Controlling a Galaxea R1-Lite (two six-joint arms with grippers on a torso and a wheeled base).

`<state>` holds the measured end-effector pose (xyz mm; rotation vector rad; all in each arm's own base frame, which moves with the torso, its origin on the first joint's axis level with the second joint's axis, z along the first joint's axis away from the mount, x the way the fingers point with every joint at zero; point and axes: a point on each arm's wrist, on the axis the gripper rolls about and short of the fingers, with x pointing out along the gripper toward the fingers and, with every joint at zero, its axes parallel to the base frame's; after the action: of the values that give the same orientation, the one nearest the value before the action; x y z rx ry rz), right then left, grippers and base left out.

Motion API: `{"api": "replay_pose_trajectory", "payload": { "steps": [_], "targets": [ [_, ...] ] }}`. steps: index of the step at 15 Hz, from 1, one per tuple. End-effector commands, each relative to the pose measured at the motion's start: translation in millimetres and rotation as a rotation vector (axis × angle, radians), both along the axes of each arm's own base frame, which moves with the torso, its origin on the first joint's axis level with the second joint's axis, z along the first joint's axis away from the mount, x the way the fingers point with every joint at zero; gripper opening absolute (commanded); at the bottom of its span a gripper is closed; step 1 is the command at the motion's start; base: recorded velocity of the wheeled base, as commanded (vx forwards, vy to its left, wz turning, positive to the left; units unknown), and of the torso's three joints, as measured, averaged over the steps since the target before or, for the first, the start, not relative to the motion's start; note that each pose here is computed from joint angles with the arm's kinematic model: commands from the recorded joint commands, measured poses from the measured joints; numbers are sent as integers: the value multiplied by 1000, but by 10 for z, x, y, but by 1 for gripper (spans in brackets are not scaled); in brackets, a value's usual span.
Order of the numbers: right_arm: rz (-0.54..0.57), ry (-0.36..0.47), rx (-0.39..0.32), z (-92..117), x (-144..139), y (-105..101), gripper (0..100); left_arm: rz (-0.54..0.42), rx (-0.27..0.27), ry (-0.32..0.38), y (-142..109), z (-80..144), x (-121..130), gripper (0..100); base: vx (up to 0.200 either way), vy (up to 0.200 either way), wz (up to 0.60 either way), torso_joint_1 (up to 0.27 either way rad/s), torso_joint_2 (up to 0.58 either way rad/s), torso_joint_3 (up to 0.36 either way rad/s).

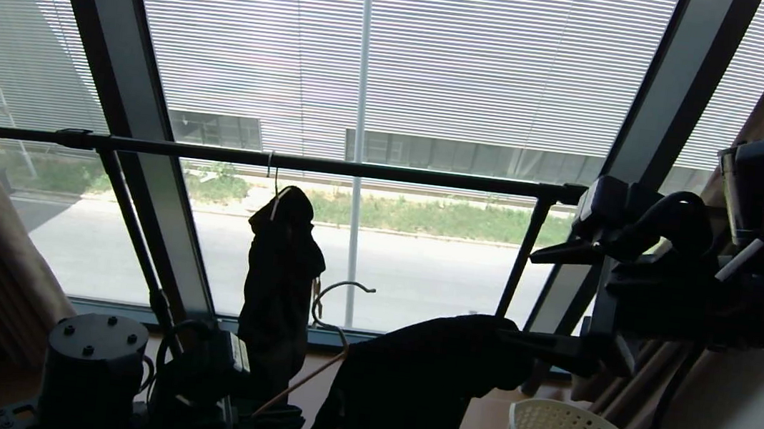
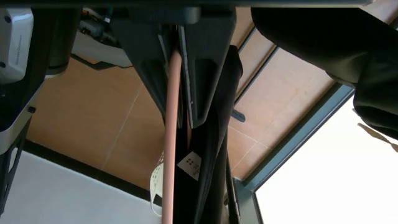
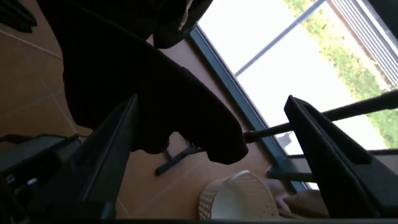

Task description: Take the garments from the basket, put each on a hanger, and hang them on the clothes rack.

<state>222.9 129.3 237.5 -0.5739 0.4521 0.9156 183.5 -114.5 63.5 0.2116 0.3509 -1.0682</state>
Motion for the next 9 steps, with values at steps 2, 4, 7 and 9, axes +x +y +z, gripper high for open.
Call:
{"api": "replay_pose_trajectory", "payload": {
  "steps": [2, 4, 7, 9],
  "targets": [
    [128, 38, -24, 15, 223, 8, 100, -24, -4, 7, -3, -1, -37, 0, 0, 0, 0, 0, 0, 0],
    [251, 99, -47, -75, 343, 87, 100, -37, -6, 8, -24, -1, -54, 0, 0, 0, 0, 0, 0, 0],
    [311, 163, -62, -251, 558, 223, 100, -69, -17, 18, -27, -4, -69, 0, 0, 0, 0, 0, 0, 0],
    [324, 184, -69, -330, 604, 285, 100, -68, -20, 18, -31, 0, -63, 0, 0, 0, 0, 0, 0, 0]
  ]
}}
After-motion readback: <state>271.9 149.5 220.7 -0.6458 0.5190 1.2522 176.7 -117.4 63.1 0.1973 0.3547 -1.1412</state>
